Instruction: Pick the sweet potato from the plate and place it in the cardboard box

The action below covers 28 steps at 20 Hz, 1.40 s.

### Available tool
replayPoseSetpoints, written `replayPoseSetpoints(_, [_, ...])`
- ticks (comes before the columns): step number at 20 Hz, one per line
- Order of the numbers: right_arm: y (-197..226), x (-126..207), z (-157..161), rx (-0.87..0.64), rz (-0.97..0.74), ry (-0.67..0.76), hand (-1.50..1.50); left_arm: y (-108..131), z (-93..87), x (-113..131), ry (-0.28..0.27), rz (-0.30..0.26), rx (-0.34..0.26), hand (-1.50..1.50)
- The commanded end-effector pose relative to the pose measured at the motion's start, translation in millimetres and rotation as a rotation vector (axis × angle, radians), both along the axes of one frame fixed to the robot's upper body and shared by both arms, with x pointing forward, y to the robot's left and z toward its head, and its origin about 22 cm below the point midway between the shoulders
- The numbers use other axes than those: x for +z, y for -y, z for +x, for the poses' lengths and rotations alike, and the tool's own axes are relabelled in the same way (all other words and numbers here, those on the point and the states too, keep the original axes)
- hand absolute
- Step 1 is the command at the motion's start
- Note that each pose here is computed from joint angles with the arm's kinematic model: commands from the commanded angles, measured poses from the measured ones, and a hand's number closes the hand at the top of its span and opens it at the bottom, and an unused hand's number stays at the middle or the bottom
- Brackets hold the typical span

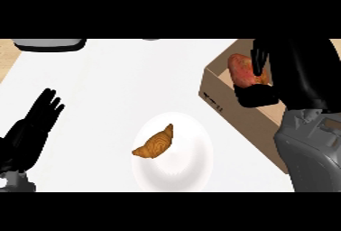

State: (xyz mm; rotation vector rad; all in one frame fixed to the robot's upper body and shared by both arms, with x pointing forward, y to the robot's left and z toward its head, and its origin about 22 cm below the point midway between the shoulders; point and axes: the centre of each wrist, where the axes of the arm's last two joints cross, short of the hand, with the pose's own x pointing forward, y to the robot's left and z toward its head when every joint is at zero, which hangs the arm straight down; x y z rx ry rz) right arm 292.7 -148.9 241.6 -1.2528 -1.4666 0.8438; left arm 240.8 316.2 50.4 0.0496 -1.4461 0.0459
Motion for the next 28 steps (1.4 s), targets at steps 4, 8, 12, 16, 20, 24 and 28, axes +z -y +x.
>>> replayPoseSetpoints(4, [37.1,-27.6,46.2,-0.006,0.033,-0.013,1.50,7.8,6.4,-3.3,-0.014,-0.002,-0.011,0.00])
replayPoseSetpoints(8, [46.2,-89.0,45.7,0.019,0.039,-0.069,1.50,4.4,-13.4,2.8,0.005,0.004,-0.013,0.00])
replayPoseSetpoints(12, [60.1,-122.3,51.5,0.005,0.127,-0.249,1.50,-2.7,2.0,-3.3,0.002,0.004,0.013,0.00])
replayPoseSetpoints(16, [76.6,-137.7,54.3,-0.098,0.152,-0.340,-1.50,-9.7,7.7,8.8,0.007,-0.001,0.014,0.00])
replayPoseSetpoints(20, [97.1,-150.4,57.6,0.005,0.194,-0.315,-1.50,-17.3,-5.0,5.7,-0.004,0.005,0.000,0.00])
replayPoseSetpoints(24, [80.9,-154.0,48.0,0.061,0.295,-0.173,-1.50,-0.6,-0.2,-0.6,0.000,0.024,0.001,0.00])
replayPoseSetpoints(28, [91.3,-120.1,51.0,-0.009,0.603,0.021,-1.50,2.8,-1.2,-0.1,-0.008,-0.006,0.003,0.00])
